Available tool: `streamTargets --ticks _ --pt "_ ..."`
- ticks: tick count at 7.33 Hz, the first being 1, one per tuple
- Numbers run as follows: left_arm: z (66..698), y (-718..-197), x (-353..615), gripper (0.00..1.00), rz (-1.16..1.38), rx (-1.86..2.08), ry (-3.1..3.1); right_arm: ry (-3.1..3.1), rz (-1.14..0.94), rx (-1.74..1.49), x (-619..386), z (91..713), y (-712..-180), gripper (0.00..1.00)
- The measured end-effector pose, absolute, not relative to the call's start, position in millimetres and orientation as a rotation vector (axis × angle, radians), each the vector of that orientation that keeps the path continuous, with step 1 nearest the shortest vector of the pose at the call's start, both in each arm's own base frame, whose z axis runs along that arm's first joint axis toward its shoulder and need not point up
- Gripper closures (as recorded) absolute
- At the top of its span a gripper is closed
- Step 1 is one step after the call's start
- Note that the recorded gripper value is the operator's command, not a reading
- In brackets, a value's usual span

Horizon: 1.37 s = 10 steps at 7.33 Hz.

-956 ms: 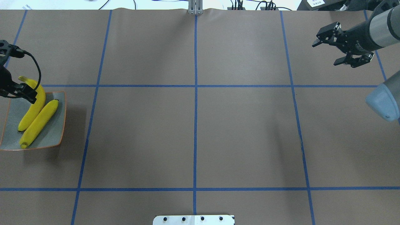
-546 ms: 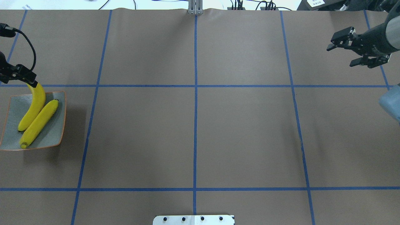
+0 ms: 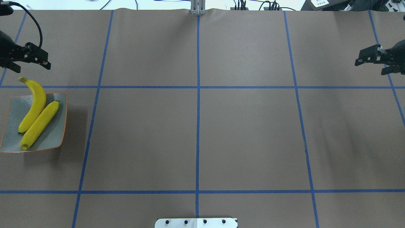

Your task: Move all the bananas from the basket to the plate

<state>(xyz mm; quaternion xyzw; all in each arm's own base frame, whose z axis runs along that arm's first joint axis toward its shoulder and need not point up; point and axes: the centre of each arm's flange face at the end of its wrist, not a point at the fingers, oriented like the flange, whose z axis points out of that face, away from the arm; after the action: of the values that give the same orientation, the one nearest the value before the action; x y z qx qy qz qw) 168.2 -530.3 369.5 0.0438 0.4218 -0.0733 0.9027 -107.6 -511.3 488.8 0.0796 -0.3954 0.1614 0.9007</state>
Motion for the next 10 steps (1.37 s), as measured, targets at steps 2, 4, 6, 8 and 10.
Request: streamTargets --ticks 2,4,6,8,10 --pt "364 -529 169 0.0 -0.162 0.099 0.885 -0.776 0.267 0.153 -58 546 -511 0.0" --pt "362 -529 169 0.0 -0.161 0.103 0.889 -0.781 0.238 0.122 3 606 -508 0.0" --pt "361 -528 169 0.0 -0.162 0.105 0.89 -0.773 0.238 0.086 44 660 -477 0.0" --pt "361 -528 169 0.0 -0.163 0.105 0.889 -0.768 0.232 0.059 69 699 -438 0.0" --pt "361 -527 171 0.0 -0.17 0.1 0.89 -0.75 0.202 0.057 88 728 -413 0.0"
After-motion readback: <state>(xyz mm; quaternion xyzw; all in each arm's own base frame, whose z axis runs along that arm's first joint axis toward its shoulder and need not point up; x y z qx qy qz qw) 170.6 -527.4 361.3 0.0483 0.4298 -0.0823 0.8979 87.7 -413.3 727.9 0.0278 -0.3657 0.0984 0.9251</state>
